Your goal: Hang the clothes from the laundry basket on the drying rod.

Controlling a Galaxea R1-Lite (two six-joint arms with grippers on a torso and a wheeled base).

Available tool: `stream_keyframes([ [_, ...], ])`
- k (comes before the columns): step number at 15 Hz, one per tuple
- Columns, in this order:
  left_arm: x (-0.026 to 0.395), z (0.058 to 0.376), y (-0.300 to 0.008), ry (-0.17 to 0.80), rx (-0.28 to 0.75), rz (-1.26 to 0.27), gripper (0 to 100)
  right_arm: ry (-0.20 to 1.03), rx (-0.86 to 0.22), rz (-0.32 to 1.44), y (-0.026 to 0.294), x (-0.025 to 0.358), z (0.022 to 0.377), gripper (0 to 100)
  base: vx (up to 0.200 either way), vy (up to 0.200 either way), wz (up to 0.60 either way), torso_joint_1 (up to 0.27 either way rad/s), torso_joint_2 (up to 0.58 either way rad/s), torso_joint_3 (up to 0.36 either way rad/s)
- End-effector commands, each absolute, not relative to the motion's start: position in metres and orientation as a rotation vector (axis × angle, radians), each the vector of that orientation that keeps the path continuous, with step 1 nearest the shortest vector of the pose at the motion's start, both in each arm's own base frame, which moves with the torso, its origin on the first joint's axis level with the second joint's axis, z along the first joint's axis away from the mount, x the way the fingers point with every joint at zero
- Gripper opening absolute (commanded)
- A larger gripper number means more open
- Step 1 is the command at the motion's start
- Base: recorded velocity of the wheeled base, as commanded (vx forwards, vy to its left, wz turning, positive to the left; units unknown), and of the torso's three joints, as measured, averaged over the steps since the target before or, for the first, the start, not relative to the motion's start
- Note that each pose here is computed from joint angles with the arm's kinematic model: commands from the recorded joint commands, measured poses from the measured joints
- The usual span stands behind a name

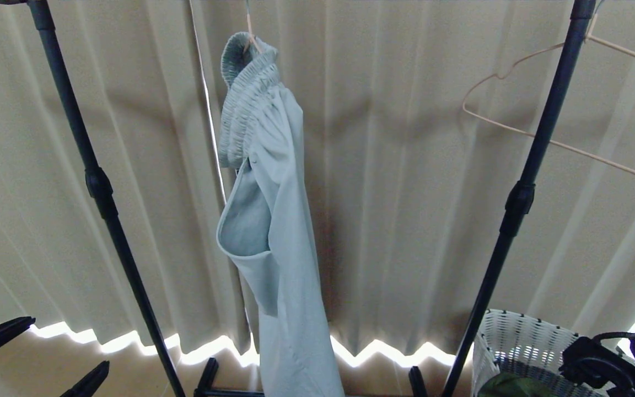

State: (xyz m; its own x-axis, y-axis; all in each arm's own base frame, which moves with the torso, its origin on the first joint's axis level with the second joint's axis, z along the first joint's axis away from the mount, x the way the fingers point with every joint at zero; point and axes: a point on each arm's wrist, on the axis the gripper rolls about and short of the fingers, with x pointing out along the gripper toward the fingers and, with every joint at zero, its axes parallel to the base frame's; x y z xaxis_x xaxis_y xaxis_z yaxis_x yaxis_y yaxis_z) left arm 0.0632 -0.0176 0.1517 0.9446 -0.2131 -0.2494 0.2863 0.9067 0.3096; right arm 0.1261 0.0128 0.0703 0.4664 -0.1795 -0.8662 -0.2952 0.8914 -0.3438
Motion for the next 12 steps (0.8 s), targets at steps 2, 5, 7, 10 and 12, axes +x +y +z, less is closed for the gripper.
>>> stream_keyframes([
  [2,0.063,0.152,-0.018,0.212,0.350,-0.259,100,1.177,-0.481,0.006,-0.003,0.153,0.058,100,0.000,0.000,0.00,0.000,0.00,0.000],
  [5,0.063,0.152,-0.018,0.213,0.351,-0.261,100,1.162,-0.480,0.004,-0.005,0.159,0.051,100,0.000,0.000,0.00,0.000,0.00,0.000],
  [7,0.063,0.151,-0.018,0.213,0.351,-0.261,100,1.165,-0.482,0.008,-0.005,0.162,0.047,100,0.000,0.000,0.00,0.000,0.00,0.000],
  [10,0.063,0.151,-0.018,0.215,0.351,-0.261,100,1.125,-0.476,0.005,-0.005,0.165,0.049,100,0.000,0.000,0.00,0.000,0.00,0.000],
  [12,0.063,0.151,-0.018,0.216,0.351,-0.263,100,1.052,-0.462,0.026,-0.002,0.161,0.059,100,0.000,0.000,0.00,0.000,0.00,0.000],
])
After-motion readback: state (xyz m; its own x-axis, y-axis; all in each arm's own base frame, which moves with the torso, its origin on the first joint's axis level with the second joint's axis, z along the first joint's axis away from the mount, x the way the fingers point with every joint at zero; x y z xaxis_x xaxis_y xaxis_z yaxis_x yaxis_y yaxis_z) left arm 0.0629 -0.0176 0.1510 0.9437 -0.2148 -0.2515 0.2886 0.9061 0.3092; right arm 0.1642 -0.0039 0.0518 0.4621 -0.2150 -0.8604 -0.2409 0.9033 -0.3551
